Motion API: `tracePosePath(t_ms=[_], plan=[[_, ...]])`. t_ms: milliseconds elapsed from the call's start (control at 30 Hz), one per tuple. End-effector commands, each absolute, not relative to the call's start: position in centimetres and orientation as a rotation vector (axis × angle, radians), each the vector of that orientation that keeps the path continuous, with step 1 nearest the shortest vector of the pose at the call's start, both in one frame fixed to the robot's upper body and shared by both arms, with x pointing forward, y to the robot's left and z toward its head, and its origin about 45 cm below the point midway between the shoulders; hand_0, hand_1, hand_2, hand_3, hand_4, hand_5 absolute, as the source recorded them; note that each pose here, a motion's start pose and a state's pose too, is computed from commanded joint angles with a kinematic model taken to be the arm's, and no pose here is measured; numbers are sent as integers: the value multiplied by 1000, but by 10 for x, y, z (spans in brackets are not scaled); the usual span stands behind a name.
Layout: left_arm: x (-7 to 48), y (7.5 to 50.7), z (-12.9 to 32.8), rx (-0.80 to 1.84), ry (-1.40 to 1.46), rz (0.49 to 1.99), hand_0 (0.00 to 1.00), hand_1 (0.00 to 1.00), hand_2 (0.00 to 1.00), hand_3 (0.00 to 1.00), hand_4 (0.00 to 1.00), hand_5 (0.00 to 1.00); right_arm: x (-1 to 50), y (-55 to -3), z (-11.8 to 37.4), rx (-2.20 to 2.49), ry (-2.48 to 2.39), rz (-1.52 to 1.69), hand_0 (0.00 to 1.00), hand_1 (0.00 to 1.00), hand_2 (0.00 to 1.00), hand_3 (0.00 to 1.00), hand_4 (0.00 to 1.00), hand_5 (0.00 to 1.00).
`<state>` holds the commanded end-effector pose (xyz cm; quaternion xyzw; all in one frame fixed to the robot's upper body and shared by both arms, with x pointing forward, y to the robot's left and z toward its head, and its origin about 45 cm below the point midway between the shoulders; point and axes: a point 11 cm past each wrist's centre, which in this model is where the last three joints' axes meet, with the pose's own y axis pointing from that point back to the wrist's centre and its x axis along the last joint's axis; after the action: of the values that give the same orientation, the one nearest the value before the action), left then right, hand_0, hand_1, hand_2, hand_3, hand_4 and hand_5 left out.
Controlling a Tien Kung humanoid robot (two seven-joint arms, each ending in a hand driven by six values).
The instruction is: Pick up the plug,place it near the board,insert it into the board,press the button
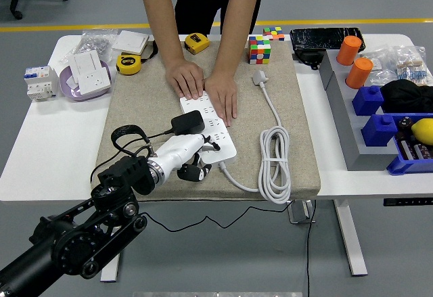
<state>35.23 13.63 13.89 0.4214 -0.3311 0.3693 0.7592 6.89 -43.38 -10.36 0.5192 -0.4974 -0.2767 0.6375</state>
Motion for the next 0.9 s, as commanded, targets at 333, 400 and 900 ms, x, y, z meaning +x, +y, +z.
tracePosePath(t_ms=[333, 400, 900], plan=[[350, 136, 135, 936, -720, 784, 103, 2, 146, 727, 591, 2, 68, -434, -104, 1184, -1136, -632, 816, 719, 695, 607, 884, 568], [349, 136, 134, 939, -718, 778, 103, 2, 146, 727, 591, 2, 68, -434, -104, 1184, -1135, -632, 816, 719, 695, 607, 884, 568], [348, 139, 128, 992, -726, 742, 103, 2, 146, 699, 589, 2, 67, -434, -104, 1183, -1133, -634, 817, 719, 695, 606, 884, 566]])
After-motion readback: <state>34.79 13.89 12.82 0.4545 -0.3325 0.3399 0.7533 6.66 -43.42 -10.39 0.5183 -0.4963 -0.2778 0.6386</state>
